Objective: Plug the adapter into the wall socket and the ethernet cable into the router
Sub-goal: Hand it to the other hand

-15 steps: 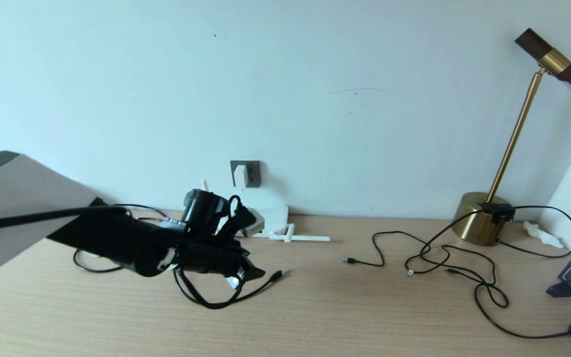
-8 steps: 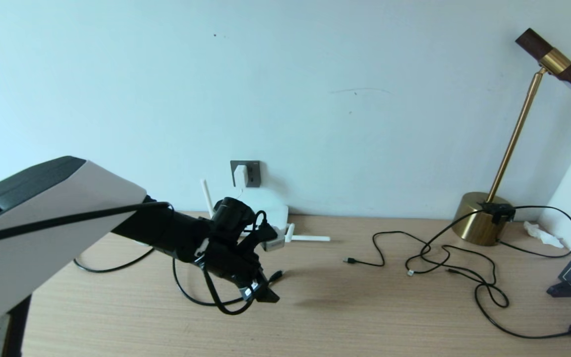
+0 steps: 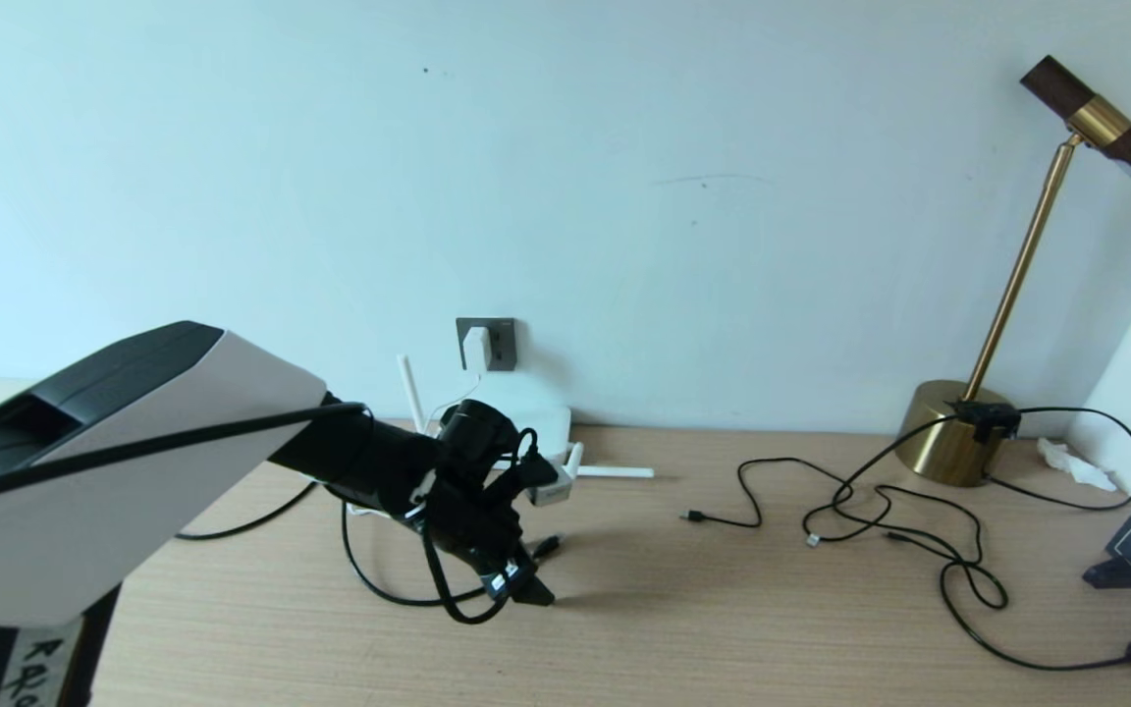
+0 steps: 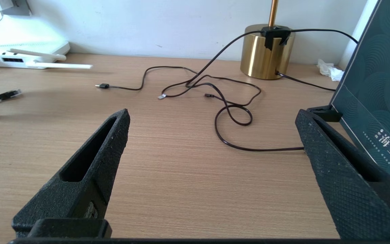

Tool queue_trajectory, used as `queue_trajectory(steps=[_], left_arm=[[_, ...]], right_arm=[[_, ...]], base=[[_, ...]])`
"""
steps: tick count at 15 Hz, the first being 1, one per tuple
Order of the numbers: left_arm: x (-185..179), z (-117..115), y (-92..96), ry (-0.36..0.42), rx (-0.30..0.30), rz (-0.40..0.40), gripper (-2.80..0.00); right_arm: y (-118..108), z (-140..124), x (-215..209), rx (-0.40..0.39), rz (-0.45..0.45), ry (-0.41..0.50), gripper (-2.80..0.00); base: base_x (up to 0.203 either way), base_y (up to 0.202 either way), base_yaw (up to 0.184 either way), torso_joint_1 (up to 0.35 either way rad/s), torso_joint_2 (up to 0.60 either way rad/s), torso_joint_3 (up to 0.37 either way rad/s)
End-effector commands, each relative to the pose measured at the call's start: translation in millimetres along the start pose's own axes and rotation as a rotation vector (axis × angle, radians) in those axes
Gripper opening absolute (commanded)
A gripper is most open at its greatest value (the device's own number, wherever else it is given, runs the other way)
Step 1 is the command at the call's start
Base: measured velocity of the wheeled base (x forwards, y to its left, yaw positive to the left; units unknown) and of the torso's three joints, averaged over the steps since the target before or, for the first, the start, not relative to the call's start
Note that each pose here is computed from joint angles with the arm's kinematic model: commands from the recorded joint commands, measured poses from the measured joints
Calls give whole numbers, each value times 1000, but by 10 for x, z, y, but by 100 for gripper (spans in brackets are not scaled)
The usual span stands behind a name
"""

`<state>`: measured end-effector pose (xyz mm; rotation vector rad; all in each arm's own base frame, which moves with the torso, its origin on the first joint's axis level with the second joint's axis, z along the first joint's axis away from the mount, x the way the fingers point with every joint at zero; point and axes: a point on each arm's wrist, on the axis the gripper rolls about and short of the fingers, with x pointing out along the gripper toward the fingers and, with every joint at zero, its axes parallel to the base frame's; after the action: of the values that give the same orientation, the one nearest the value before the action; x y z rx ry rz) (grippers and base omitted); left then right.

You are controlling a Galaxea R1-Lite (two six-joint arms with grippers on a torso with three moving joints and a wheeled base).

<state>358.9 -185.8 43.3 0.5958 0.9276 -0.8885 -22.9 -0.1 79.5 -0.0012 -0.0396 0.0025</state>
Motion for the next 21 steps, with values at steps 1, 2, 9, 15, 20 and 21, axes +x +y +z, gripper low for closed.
queue_trajectory(steps=[1, 2, 9, 15, 20, 21], left_arm=[[14, -11, -3, 10, 1, 2, -280], [31, -26, -7, 15, 2, 1, -280], [64, -103, -54, 60, 3, 22, -280], [5, -148, -85, 46, 0, 27, -280], [-761, -228, -78, -61, -25, 121, -280], [-986, -248, -65, -99, -34, 156, -280]], right_arm=[[0, -34, 9, 0, 1, 14, 0], [0, -34, 9, 0, 1, 14, 0], [0, -34, 9, 0, 1, 14, 0], [0, -34, 9, 0, 1, 14, 0], [0, -32, 9, 0, 1, 12, 0], [0, -34, 9, 0, 1, 14, 0]], base=[[0, 0, 0, 0, 0, 0], [0, 0, 0, 0, 0, 0], [0, 0, 0, 0, 0, 0], [0, 0, 0, 0, 0, 0], [0, 0, 0, 0, 0, 0], [0, 0, 0, 0, 0, 0]])
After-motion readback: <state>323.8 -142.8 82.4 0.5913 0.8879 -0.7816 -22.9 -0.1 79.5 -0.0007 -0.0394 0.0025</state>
